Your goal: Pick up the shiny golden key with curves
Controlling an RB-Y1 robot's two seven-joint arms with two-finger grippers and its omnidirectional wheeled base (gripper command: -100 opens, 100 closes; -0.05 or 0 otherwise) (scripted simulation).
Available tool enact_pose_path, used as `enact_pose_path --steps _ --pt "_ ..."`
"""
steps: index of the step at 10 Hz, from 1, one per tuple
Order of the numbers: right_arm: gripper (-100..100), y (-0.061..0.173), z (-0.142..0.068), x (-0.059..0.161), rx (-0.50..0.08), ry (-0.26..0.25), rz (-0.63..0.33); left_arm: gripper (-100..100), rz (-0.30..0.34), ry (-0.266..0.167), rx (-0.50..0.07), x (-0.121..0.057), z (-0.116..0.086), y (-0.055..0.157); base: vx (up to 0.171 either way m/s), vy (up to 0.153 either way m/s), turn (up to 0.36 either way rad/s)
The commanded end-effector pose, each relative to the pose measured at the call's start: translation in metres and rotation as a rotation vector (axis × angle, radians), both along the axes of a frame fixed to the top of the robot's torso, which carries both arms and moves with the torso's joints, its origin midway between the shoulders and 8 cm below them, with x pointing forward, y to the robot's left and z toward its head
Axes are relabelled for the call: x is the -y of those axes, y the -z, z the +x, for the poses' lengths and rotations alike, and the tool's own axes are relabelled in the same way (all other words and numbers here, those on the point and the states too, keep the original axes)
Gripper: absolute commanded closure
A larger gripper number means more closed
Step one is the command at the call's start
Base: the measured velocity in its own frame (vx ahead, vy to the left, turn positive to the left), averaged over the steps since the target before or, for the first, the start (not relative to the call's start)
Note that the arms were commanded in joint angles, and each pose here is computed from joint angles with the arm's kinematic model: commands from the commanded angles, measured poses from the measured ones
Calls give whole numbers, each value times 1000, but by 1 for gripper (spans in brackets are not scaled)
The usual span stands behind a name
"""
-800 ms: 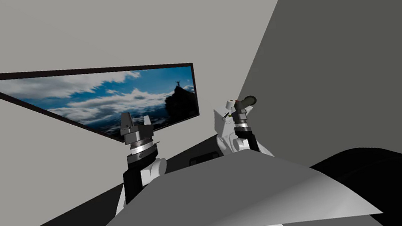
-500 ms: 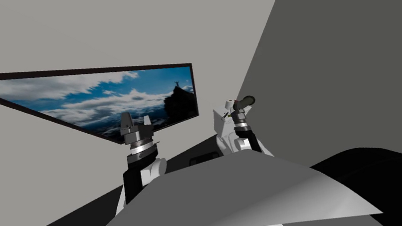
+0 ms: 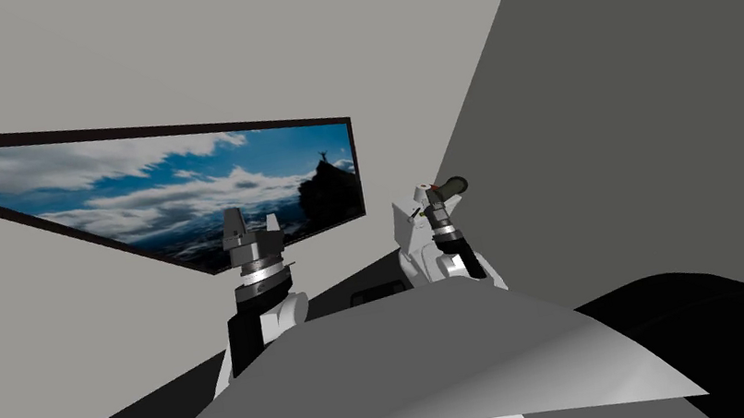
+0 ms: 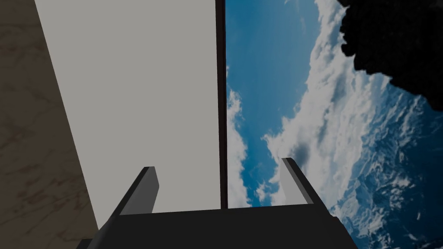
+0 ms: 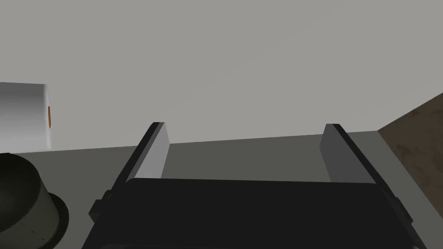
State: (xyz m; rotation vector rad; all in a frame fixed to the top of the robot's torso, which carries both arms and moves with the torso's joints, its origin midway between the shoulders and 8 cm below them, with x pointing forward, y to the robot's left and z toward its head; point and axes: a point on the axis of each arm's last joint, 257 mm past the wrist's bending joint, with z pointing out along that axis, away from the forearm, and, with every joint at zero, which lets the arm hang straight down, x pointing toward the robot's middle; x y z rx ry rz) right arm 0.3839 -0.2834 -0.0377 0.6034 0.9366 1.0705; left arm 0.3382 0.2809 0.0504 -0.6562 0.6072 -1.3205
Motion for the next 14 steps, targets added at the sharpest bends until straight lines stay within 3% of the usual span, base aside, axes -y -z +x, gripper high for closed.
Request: enact_pose_path --steps 1,9,14 --pt "-100 5 4 -7 -19 -8 -82 0 0 0 0 0 0 0 16 5 -83" --pt "-100 23 16 -33 -70 -40 -426 0 0 0 0 0 0 0 18 7 -81" --pt "-100 42 23 -47 -93 -54 -689 0 0 0 0 0 0 0 17 7 -85"
